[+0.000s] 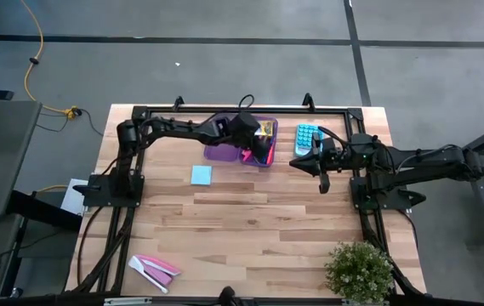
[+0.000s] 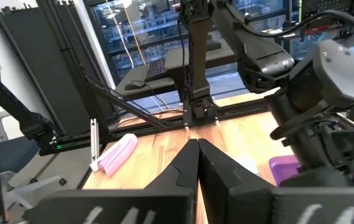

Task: Pack school essentials
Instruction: Put the blue pencil into the purple supply box

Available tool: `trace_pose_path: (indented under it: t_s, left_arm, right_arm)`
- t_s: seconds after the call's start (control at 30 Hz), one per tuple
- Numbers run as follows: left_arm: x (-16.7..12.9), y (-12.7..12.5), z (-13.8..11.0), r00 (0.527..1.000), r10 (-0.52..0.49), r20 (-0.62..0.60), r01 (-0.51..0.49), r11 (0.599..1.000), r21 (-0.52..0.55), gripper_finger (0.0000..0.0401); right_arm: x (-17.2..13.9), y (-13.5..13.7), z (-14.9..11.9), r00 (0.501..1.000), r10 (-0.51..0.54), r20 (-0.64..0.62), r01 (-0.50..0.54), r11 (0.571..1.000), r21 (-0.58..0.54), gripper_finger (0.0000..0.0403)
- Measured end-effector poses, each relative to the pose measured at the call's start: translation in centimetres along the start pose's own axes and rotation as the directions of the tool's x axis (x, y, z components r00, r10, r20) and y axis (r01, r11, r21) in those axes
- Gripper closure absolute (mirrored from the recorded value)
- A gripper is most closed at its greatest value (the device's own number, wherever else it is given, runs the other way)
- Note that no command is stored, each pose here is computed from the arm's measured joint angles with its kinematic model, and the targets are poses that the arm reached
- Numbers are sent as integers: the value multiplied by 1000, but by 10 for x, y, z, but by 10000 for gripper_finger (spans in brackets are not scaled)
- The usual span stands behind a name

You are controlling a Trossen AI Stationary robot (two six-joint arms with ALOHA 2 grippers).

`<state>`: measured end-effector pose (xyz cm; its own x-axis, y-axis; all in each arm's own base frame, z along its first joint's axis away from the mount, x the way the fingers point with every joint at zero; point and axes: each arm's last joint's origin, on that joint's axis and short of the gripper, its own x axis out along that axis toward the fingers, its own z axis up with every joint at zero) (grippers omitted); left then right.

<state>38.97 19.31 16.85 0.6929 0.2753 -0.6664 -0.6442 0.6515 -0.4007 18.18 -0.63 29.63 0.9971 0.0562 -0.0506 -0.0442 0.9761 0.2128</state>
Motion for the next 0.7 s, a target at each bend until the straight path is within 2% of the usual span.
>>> trace_pose_path:
  t_s: [0.17, 0.43, 0.7]
  left_arm:
    - [7, -4, -11, 999, 2, -46, 0, 998, 61, 395]
    - [6, -4, -9, 1000, 23, -22, -21, 999, 50, 395]
    - [6, -2, -11, 997, 68, -30, -68, 998, -13, 394]
  right_arm:
    - [0, 0, 0, 1000, -1, 0, 1, 1000, -2, 402]
    - [0, 0, 0, 1000, -2, 1, 2, 1000, 19, 402]
    - [0, 0, 0, 1000, -2, 0, 2, 1000, 19, 402]
